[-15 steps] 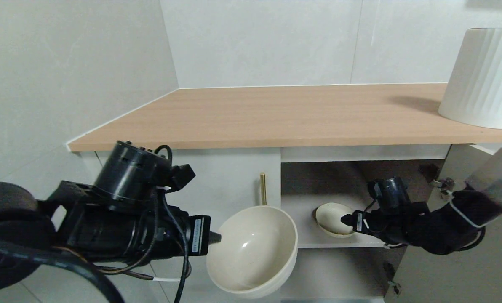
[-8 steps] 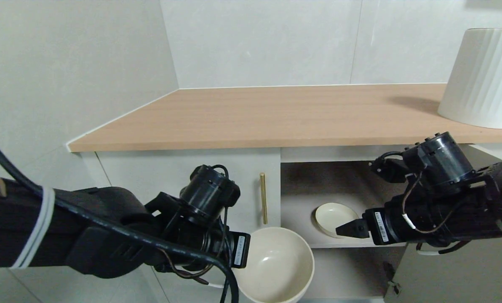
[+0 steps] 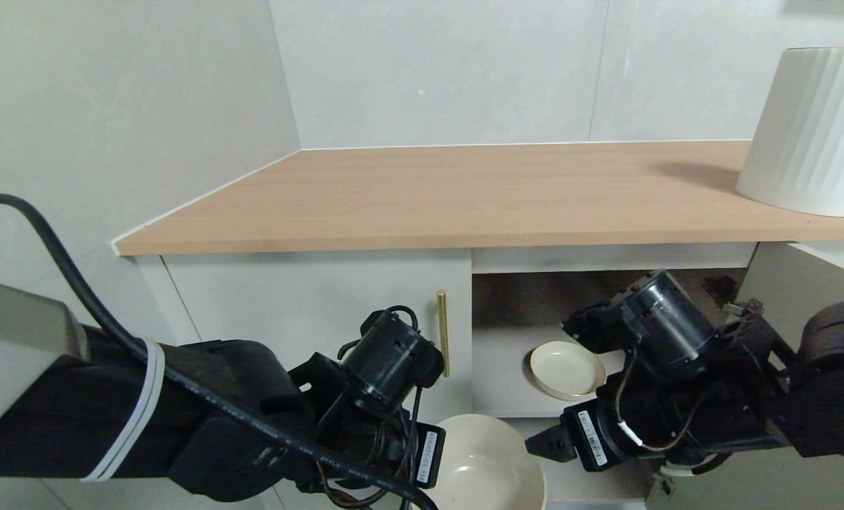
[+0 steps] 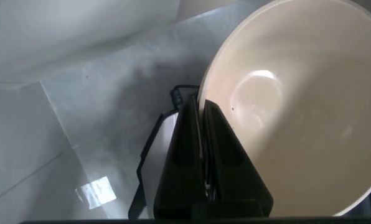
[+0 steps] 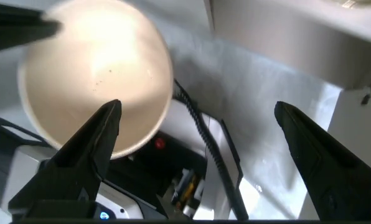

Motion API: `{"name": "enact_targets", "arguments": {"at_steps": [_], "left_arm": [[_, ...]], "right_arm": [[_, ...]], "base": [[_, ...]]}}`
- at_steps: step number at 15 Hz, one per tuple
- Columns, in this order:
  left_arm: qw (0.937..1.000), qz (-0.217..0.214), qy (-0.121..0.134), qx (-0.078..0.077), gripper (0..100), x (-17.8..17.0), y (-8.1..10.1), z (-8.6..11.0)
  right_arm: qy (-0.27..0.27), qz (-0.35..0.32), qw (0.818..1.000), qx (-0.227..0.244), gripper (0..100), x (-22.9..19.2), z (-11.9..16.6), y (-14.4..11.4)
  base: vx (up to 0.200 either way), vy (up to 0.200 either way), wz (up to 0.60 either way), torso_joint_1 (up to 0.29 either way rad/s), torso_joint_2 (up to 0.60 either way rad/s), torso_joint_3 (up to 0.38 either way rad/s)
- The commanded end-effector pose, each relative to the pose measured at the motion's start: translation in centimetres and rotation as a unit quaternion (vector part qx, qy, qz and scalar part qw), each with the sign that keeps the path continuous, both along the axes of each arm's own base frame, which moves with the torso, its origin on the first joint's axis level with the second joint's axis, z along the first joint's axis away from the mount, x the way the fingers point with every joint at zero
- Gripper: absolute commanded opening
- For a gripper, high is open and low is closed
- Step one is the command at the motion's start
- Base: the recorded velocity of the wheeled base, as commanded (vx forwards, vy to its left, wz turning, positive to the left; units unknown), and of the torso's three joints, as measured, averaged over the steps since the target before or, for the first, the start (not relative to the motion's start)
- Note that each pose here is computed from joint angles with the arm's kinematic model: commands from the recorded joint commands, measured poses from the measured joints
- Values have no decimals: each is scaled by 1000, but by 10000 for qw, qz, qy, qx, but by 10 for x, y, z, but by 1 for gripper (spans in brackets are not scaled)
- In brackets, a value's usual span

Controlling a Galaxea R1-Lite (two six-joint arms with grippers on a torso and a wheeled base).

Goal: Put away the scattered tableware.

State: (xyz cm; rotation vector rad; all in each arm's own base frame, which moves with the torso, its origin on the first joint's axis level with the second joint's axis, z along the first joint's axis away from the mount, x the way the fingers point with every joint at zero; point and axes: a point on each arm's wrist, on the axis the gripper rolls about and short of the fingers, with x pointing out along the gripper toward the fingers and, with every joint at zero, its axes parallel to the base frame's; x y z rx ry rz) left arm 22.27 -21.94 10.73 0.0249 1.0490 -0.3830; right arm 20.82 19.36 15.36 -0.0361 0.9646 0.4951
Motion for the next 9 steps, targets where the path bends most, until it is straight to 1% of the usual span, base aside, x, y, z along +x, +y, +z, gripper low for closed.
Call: {"name": "enact_targets", "arguments": {"at_steps": [1, 3, 7, 9], "left_arm": [[10000, -36, -39, -59, 0, -4, -2, 4], [9999, -51, -77, -97, 0, -6, -1, 8], [9997, -189, -91, -115, 0, -14, -4, 10], [9997, -192, -126, -124, 0, -16, -4, 12]], "right_arm": [[217, 64, 9995, -207, 100, 4, -17, 9], [261, 56, 9993, -249, 100, 6, -21, 10], [299, 68, 9991, -276, 100, 6, -24, 11], [345, 66, 9989, -305, 100, 7, -27, 12]], "base": [[0, 0, 0, 0, 0, 0], [0, 0, 0, 0, 0, 0], [0, 0, 0, 0, 0, 0], [0, 0, 0, 0, 0, 0]]}}
